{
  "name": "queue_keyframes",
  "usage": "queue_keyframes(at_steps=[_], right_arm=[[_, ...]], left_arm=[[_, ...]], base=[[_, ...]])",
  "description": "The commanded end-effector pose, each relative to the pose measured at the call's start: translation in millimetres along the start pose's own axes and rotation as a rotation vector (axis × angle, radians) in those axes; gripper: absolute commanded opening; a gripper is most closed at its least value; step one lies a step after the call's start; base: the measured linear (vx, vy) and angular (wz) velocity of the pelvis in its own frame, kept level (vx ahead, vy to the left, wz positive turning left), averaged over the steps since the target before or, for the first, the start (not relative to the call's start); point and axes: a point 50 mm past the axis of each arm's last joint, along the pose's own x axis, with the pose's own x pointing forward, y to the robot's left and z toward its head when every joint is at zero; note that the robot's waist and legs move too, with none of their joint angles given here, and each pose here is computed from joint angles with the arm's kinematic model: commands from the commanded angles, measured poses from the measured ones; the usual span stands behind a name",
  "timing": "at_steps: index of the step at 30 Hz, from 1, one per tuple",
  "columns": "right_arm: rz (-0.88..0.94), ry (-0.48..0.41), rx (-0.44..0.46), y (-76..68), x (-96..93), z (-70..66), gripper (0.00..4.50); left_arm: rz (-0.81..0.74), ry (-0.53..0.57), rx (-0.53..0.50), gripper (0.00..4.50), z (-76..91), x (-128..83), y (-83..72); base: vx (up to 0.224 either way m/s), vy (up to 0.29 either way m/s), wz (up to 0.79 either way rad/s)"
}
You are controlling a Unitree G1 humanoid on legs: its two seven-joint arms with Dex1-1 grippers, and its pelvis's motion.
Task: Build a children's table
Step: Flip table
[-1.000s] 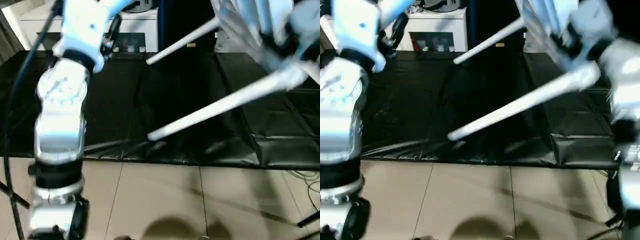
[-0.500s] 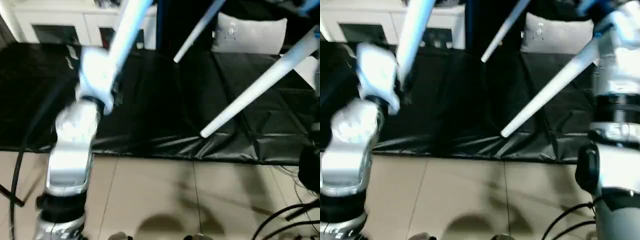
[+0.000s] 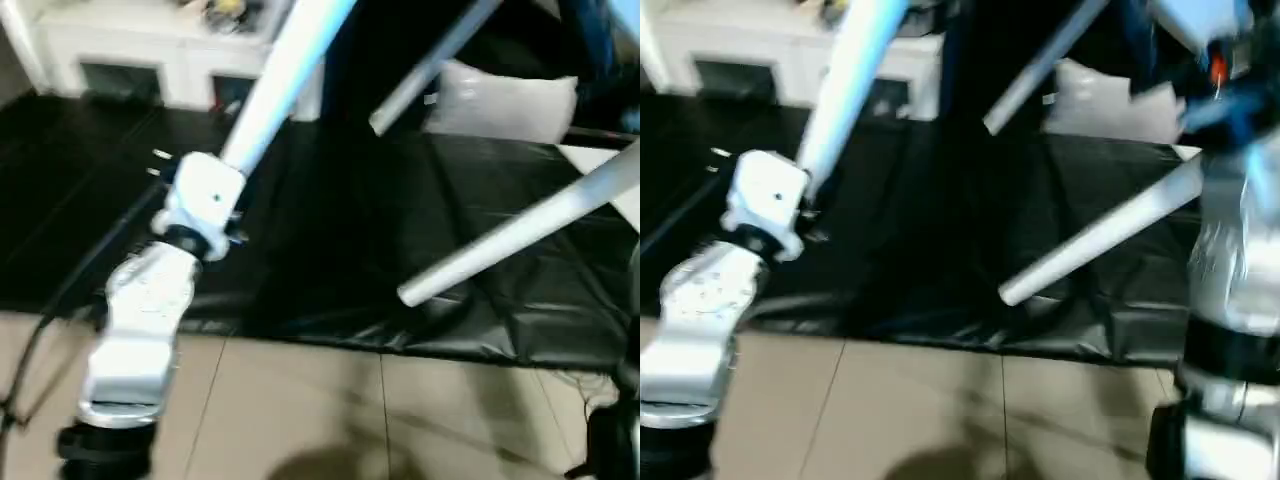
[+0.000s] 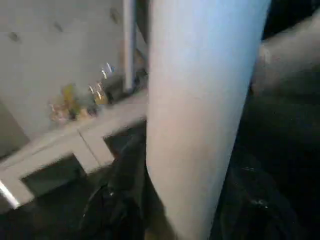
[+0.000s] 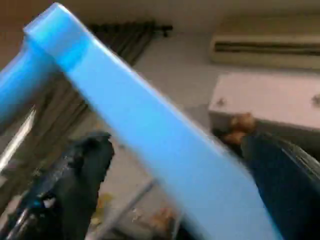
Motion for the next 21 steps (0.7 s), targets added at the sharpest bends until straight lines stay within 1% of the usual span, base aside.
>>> queue_keyframes(at_steps=[1, 2, 4, 5, 6, 7, 9, 10, 12, 13, 14, 15, 16, 17, 19, 20, 21], right_arm=[[0.082, 0.144, -0.133, -6.6, 5.9, -7.1, 4.5], [0.113, 0.178, -0.165, -7.5, 7.9, -8.4, 4.5], [0.129, 0.197, -0.182, -8.0, 8.8, -9.0, 4.5], [0.165, 0.235, -0.243, -10.3, 13.5, -10.3, 4.5], [0.185, 0.22, -0.29, -14.5, 25.7, -6.4, 4.5], [0.185, 0.22, -0.29, -14.5, 25.7, -6.4, 4.5], [0.187, 0.178, -0.274, -15.0, 35.7, -1.7, 4.5], [0.185, 0.161, -0.269, -14.4, 37.6, -0.6, 4.5], [0.181, 0.13, -0.226, -10.0, 38.2, -0.6, 4.5], [0.181, 0.13, -0.226, -10.0, 38.2, -0.6, 4.5], [0.18, 0.116, -0.168, -1.9, 32.7, -4.4, 4.5], [0.177, 0.116, -0.138, 1.7, 29.6, -6.6, 4.5], [0.178, 0.117, -0.136, 2.2, 29.2, -7.0, 4.5], [0.181, 0.148, -0.078, 18.1, 15.2, -19.2, 4.5], [0.182, 0.159, -0.064, 23.6, 10.2, -22.9, 4.5], [0.154, 0.176, -0.015, 33.3, -0.7, -30.2, 4.5], [0.094, 0.191, 0.036, 39.3, -11.7, -37.1, 4.5]], left_arm=[[-0.026, 0.038, -0.003, 1.49, -6.8, 2, -2.8], [-0.022, 0.039, -0.005, 1.48, -6.4, 2, -2.6], [-0.02, 0.04, -0.006, 1.47, -6.2, 2, -2.4], [-0.017, 0.05, -0.01, 1.46, -6.9, 0, -2.0], [-0.015, 0.056, -0.01, 1.46, -8.0, -3, -2.4], [-0.015, 0.056, -0.01, 1.46, -8.0, -3, -2.4], [-0.008, 0.058, -0.01, 1.46, -9.3, -5, -2.8], [-0.005, 0.06, -0.009, 1.46, -9.9, -5, -2.6], [0.01, 0.068, 0.002, 1.46, -12.4, -8, -0.9], [0.01, 0.068, 0.002, 1.46, -12.4, -8, -0.9], [0.027, 0.08, 0.003, 1.46, -15.7, -10, 1.4], [0.034, 0.085, 0.001, 1.46, -16.9, -10, 2.2], [0.034, 0.086, 0.001, 1.46, -17.1, -11, 2.3], [0.051, 0.105, -0.002, 1.46, -22.0, -12, 4.8], [0.057, 0.111, -0.003, 1.46, -23.9, -13, 5.5], [0.06, 0.121, 0.008, 1.46, -27.9, -13, 7.0], [0.063, 0.128, 0.016, 1.46, -31.9, -13, 8.5]], base=[[-0.05, 0.012, -0.05], [-0.05, 0.012, -0.05], [-0.031, 0.001, 0.02], [0.0, 0.0, 0.0], [0.0, 0.0, 0.0], [0.0, 0.0, 0.0], [0.0, 0.0, 0.0], [0.0, 0.0, 0.0], [0.0, 0.0, 0.0], [0.0, 0.0, 0.0], [0.0, 0.0, 0.0], [0.0, 0.0, 0.0], [0.0, 0.0, 0.0], [0.0, 0.0, 0.0], [0.0, 0.0, 0.0], [0.0, 0.0, 0.0], [0.0, 0.0, 0.0]])
